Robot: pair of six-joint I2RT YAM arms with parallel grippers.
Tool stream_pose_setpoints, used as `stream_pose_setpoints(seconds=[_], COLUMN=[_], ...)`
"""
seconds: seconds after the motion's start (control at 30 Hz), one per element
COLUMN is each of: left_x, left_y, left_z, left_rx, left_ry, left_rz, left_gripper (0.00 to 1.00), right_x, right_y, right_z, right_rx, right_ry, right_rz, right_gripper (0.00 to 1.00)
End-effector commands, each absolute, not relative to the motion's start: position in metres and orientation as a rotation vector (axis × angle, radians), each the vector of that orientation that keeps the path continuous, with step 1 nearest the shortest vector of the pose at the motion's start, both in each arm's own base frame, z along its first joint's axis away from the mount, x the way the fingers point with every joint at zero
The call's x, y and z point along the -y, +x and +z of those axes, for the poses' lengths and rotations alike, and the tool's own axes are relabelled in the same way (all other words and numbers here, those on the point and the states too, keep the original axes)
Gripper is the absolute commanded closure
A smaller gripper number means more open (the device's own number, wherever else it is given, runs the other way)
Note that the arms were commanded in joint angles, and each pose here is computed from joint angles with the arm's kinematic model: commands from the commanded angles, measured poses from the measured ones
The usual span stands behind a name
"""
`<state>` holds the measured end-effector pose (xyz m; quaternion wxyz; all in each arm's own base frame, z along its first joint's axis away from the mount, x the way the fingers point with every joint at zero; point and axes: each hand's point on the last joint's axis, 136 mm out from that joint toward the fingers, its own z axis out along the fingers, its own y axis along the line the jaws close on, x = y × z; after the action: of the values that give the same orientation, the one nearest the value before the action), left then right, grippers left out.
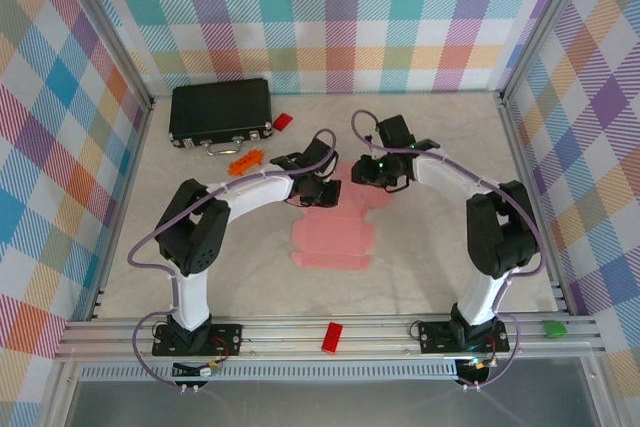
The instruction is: Fold the paper box
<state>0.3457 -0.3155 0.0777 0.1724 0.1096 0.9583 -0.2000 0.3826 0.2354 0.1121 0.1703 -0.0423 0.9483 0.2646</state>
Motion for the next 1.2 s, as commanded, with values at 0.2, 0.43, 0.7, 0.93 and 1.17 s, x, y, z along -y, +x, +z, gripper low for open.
stream_pose_setpoints(seconds=[0.2, 0.43, 0.7, 0.93, 1.17], left_x=[0.293, 0.287, 0.265, 0.237, 0.227], left_y=[0.306, 0.285, 0.279, 0.278, 0.285], left_z=[0.073, 0.053, 0.030, 0.012, 0.003], left_rx=[-2.760, -2.815, -2.864, -2.883, -2.891], left_ry=[0.261, 0.218, 0.174, 0.150, 0.150], left_rz=[-0.586, -0.644, -0.500, -0.294, -0.175], left_gripper=[1.00, 1.00, 1.00, 1.00, 1.00], right_x=[-0.261, -0.275, -0.263, -0.240, -0.228], right_y=[0.427, 0.437, 0.421, 0.399, 0.372], right_z=[0.090, 0.059, 0.024, 0.015, 0.026], right_rx=[-2.773, -2.850, -2.958, -3.004, -3.012], right_ry=[-0.245, -0.277, -0.247, -0.223, -0.179], right_rz=[0.771, 0.788, 0.696, 0.576, 0.554], right_gripper=[0.78, 0.80, 0.80, 0.79, 0.79])
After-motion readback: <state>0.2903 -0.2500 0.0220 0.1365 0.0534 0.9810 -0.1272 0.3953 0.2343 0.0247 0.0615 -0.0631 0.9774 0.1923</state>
